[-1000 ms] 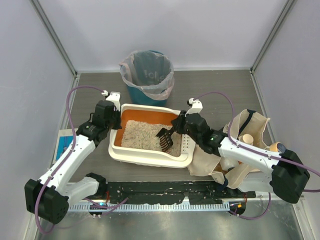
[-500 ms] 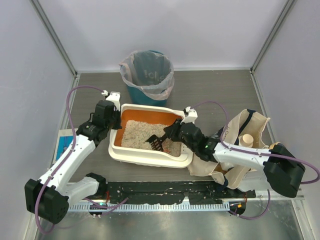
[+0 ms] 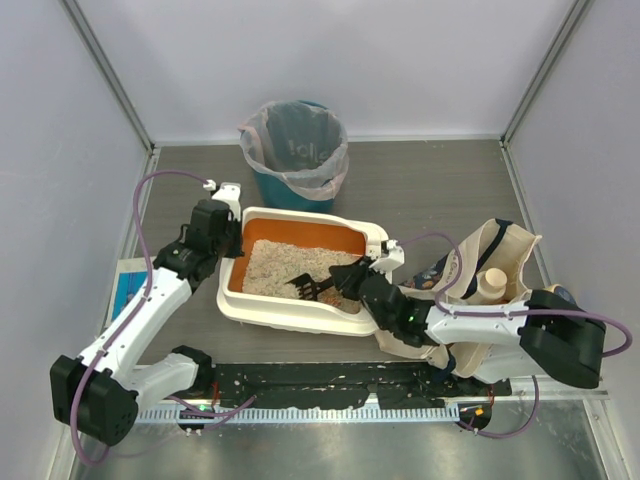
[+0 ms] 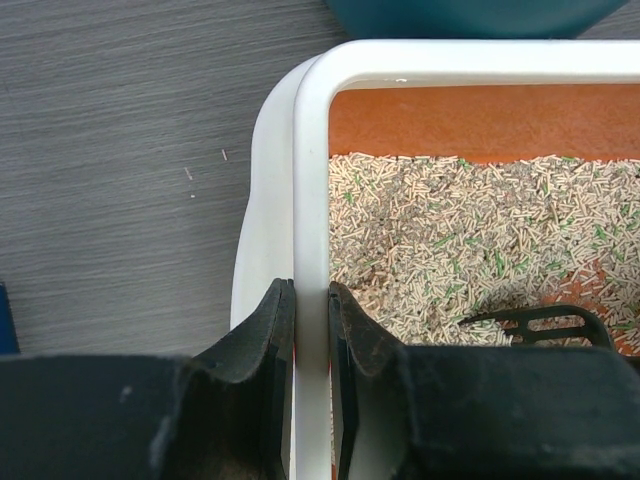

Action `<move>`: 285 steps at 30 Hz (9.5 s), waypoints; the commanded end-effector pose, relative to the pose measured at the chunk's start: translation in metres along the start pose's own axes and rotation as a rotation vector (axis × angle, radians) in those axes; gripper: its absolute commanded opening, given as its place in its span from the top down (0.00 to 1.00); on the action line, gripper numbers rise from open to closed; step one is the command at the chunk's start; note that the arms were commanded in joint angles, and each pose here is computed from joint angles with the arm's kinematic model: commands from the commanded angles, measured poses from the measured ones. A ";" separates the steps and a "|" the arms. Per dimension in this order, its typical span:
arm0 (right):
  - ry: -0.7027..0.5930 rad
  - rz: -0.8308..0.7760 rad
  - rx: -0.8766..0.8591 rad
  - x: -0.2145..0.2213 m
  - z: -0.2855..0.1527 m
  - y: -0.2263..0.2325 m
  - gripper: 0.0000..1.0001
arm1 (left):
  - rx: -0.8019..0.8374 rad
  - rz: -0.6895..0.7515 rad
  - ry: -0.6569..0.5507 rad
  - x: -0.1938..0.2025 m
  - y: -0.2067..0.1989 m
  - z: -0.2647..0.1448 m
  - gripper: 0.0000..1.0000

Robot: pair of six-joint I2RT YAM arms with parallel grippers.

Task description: Clean the litter box

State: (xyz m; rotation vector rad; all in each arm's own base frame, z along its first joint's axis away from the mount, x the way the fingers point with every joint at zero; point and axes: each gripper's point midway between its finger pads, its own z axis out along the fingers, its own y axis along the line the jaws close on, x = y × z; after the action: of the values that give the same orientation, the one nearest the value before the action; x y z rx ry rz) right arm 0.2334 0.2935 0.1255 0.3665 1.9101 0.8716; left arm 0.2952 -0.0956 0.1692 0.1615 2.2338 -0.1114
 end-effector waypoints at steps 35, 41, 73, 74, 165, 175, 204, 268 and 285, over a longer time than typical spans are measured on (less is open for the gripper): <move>0.099 0.121 -0.135 0.059 0.033 0.010 0.99 | 0.082 0.023 0.030 0.007 -0.029 0.003 1.00; -0.014 0.201 -0.111 0.013 0.010 0.002 0.99 | 0.068 0.025 -0.007 0.000 -0.025 -0.002 1.00; -0.385 0.500 -0.223 -0.127 -0.064 0.005 0.99 | 0.071 0.034 -0.019 -0.001 -0.025 -0.004 1.00; -0.386 0.498 -0.221 -0.127 -0.065 0.004 0.99 | 0.068 0.035 -0.018 -0.001 -0.024 -0.003 1.00; -0.402 0.543 -0.284 -0.151 -0.060 0.004 0.99 | 0.106 0.057 -0.016 0.001 -0.032 -0.006 1.00; -0.347 0.438 -0.229 -0.140 -0.050 0.004 0.99 | 0.100 0.058 -0.018 0.001 -0.031 -0.005 1.00; -0.279 0.405 -0.223 -0.130 -0.041 0.009 0.99 | 0.101 0.062 -0.015 0.002 -0.031 -0.005 1.00; -0.425 0.554 -0.339 -0.203 -0.063 0.027 0.99 | 0.106 0.072 -0.023 0.000 -0.033 -0.008 1.00; -0.460 0.400 -0.500 -0.275 -0.060 0.106 0.99 | 0.115 0.068 -0.038 -0.004 -0.034 -0.012 1.00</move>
State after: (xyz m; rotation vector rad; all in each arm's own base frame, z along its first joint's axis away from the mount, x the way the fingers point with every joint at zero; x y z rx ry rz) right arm 0.3022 0.1762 0.3433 0.6951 1.2627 1.2647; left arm 0.2927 -0.1060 0.1716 0.2172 2.2087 -0.0837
